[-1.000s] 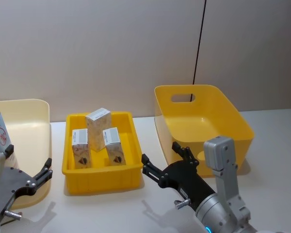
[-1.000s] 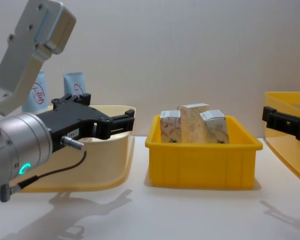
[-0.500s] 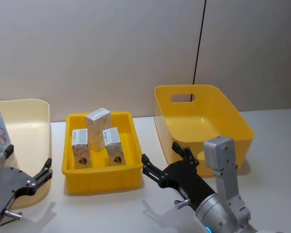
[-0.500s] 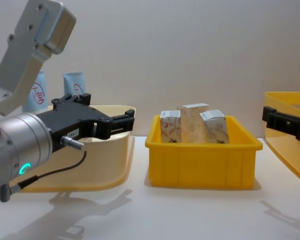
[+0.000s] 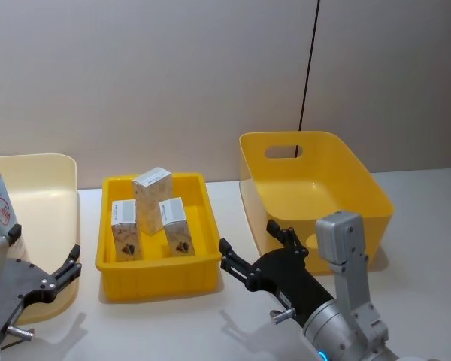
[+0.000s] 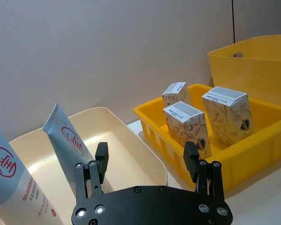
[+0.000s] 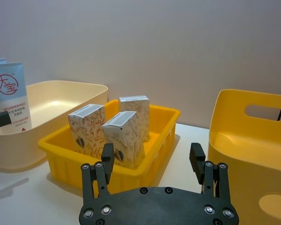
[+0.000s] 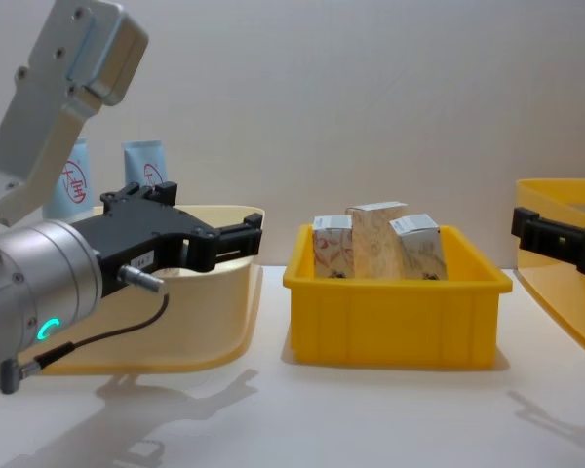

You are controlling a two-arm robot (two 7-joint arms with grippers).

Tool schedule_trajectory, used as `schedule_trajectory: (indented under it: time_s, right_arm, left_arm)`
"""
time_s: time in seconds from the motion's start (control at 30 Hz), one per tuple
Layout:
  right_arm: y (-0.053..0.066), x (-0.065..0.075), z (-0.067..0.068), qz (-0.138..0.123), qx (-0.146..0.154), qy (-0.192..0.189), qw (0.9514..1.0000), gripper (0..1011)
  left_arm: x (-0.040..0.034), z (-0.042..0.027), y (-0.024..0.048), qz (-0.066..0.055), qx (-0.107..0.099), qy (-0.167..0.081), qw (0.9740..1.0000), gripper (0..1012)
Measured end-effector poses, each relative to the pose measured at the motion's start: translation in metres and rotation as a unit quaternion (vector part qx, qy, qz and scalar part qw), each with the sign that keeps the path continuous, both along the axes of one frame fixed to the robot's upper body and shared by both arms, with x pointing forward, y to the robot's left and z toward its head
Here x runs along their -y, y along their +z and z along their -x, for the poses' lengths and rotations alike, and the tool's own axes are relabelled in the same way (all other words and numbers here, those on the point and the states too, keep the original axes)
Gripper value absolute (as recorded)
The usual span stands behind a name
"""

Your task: Bimanual collaborative sorting of washing and personal care products

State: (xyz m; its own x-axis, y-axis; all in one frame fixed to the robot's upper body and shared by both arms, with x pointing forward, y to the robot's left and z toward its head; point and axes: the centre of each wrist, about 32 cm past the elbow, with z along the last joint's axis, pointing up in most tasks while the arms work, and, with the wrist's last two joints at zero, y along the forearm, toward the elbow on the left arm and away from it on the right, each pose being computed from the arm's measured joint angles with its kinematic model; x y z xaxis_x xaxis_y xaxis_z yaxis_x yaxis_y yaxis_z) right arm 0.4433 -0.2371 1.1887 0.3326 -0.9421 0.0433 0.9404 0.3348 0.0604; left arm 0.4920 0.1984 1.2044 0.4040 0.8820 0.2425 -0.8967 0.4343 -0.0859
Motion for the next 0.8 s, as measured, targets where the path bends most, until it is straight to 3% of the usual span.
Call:
schedule_trajectory:
  time_s: [0.8]
  right_arm:
    - [0.0,0.0,0.0,0.0,0.0,0.0,1.0,1001]
  left_arm:
    - [0.0,0.0,0.0,0.0,0.0,0.0,1.0,1000]
